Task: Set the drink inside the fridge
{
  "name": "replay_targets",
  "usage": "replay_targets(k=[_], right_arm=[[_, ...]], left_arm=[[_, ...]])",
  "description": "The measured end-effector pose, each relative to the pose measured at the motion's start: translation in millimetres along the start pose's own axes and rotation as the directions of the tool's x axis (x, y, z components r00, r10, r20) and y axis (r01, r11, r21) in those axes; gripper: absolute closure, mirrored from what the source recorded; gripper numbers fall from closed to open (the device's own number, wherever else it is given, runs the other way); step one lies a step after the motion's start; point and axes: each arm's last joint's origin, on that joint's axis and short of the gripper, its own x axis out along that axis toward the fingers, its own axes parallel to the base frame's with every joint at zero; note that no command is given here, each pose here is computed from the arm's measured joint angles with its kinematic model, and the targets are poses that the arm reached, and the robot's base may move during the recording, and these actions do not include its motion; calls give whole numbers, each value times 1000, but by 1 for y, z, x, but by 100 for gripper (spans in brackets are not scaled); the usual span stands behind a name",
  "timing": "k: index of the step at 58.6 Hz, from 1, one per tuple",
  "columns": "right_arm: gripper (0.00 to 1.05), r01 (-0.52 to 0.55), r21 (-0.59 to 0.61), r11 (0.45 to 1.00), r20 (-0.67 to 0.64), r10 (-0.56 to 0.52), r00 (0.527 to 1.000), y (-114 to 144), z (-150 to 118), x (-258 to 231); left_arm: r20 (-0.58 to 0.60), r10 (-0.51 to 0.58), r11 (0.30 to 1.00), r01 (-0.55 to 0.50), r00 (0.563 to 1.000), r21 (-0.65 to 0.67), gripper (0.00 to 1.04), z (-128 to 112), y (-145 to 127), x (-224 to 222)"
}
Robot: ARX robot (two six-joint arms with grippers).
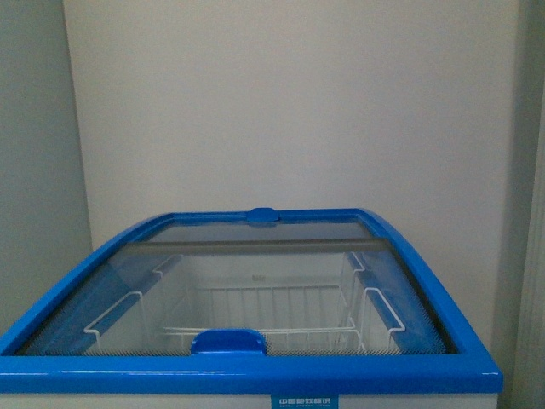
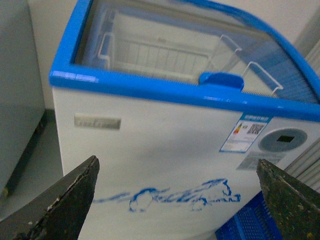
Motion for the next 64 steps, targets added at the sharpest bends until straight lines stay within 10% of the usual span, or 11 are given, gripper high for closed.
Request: replay_targets(k=[13, 27, 64], right_arm=[[66, -2, 0, 1000, 0, 2, 1000, 0, 0, 0], [66, -2, 0, 1000, -1, 2, 1000, 0, 0, 0], [66, -3, 0, 1000, 0, 3, 1000, 0, 0, 0]], left_arm=[[-29, -246, 893, 238, 969, 382, 8, 65, -19, 73], [-192, -410, 530, 404, 892, 746, 8, 93, -48, 150], [-390, -360, 249, 490, 847, 835, 8, 74, -20, 258]])
